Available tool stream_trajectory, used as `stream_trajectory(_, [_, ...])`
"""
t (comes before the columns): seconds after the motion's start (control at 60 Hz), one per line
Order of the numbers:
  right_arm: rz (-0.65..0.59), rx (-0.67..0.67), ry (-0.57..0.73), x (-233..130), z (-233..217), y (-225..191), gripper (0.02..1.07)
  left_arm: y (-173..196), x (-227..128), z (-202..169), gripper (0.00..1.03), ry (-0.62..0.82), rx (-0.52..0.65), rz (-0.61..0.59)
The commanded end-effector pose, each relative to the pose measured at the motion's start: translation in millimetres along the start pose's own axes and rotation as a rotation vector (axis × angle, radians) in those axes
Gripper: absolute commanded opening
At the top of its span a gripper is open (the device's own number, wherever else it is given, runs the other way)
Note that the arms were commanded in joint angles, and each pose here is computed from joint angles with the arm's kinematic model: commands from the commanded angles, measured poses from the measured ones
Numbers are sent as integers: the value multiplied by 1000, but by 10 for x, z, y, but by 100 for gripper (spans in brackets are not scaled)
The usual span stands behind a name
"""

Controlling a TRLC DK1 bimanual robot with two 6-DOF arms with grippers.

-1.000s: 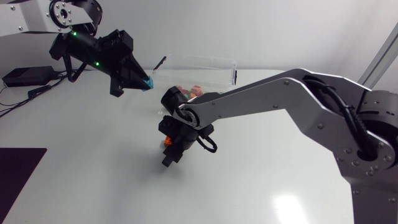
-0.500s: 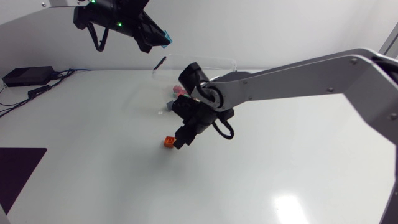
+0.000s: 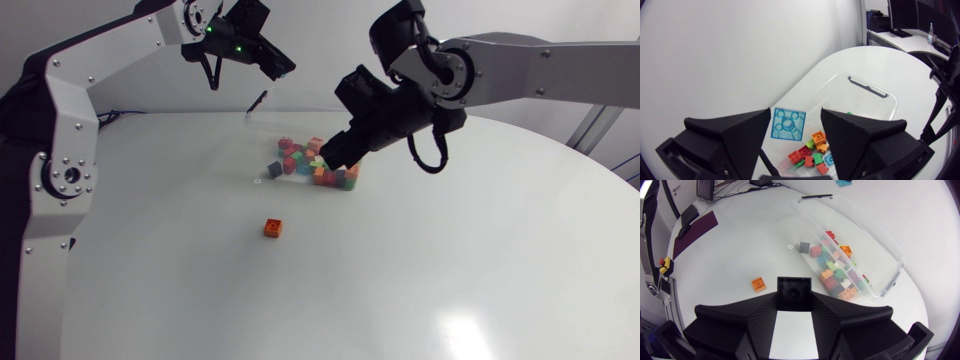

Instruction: Place the duplo bricks in the container

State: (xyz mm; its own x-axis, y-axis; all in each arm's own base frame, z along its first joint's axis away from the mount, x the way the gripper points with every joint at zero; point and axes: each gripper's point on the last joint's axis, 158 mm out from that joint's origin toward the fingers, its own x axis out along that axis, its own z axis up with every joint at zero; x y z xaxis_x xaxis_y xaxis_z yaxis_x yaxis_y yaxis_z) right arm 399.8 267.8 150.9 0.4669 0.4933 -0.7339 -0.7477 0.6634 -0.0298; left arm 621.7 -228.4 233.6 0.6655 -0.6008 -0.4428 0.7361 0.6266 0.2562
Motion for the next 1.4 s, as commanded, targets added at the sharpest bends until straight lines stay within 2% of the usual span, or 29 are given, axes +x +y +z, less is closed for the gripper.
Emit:
stream_trajectory(0.0, [-18,12,-36,-170,112,-94,38,57,63,22,100,-6,-52,19])
stream_trajectory(0.15, [-65,28,-119,-396,406,-315,38,-144,-173,-170,100,100,-28,-41])
stream_trajectory(0.433, [-118,43,-232,-559,876,-611,39,-541,-891,-474,100,135,69,-83])
stream_trajectory(0.733, [-140,60,-292,-319,1211,-867,39,-1196,-1277,-1048,100,195,214,-200])
stream_trajectory(0.983, [-162,72,-298,174,1298,-1096,43,-1640,-1346,-1571,100,240,322,-332])
stream_trajectory(1.033, [-174,74,-291,261,1289,-1147,55,-1709,-1343,-1653,99,247,341,-355])
stream_trajectory(1.083, [-187,77,-278,372,1275,-1206,75,-1771,-1330,-1753,99,258,358,-379])
stream_trajectory(1.1, [-187,77,-278,375,1276,-1208,76,-1771,-1330,-1753,99,257,359,-379])
stream_trajectory(1.117, [-190,76,-271,431,1265,-1230,87,-1813,-1313,-1811,99,264,368,-396])
stream_trajectory(1.133, [-192,76,-266,471,1255,-1245,93,-1838,-1301,-1838,99,266,373,-405])
stream_trajectory(1.183, [-198,73,-249,535,1230,-1274,101,-1916,-1275,-1925,99,274,393,-435])
stream_trajectory(1.283, [-201,70,-246,546,1237,-1286,102,-2060,-1227,-2072,99,286,427,-489])
stream_trajectory(1.383, [-203,67,-251,404,1288,-1262,102,-2214,-1179,-2182,99,294,460,-541])
